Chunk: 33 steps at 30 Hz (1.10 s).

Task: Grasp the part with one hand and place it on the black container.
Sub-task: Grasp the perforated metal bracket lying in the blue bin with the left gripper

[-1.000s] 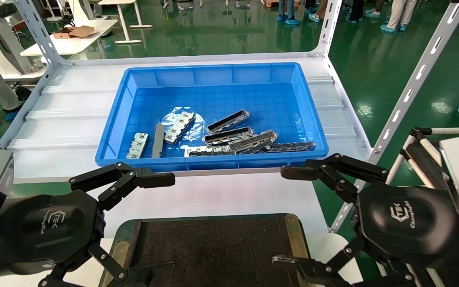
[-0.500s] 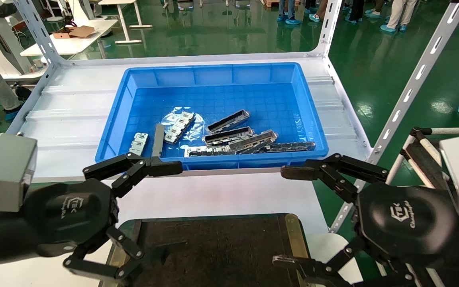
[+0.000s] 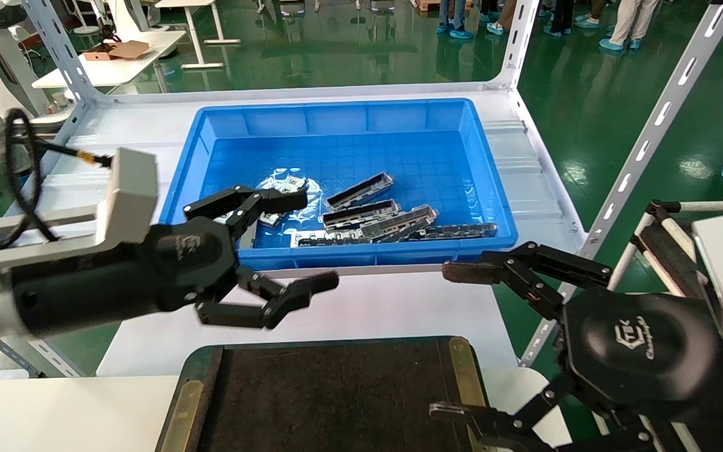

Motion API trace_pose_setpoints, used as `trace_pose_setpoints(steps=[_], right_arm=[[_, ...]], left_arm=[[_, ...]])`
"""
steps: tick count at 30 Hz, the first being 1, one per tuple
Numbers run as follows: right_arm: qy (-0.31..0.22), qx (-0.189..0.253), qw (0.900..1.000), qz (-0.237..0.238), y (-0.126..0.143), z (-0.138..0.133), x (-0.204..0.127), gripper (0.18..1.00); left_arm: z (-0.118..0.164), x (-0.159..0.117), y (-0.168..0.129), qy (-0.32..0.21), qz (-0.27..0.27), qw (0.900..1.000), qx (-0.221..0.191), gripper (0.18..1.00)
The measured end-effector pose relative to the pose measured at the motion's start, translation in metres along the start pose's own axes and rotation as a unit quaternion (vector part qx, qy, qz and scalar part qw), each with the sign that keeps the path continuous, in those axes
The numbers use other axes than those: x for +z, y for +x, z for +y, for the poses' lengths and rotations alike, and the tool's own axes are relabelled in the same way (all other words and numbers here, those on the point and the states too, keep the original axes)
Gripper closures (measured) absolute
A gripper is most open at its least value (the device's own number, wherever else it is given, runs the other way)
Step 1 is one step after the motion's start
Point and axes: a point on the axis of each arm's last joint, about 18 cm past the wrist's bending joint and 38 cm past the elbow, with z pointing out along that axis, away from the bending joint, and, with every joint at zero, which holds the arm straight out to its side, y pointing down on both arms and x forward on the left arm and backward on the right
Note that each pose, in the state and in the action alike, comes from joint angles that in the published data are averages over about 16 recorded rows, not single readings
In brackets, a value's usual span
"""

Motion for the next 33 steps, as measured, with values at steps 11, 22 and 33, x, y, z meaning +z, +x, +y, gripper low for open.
trace_pose_setpoints(steps=[11,22,33], right_arm=[[0.000,0.000,1.000,0.000,0.000,0.000,0.000,0.178],[0.000,0.000,1.000,0.000,0.000,0.000,0.000,0.178],[0.000,0.000,1.000,0.000,0.000,0.000,0.000,0.178]], left_arm=[[0.019,0.052,-0.049,-0.026,-0.062,0.9978,-0.003,0.184],[0.040,0.106,-0.095,-0.055,-0.129,0.9900,-0.014,0.184],[0.065,0.144,-0.123,-0.092,-0.194,0.9764,-0.026,0.184]])
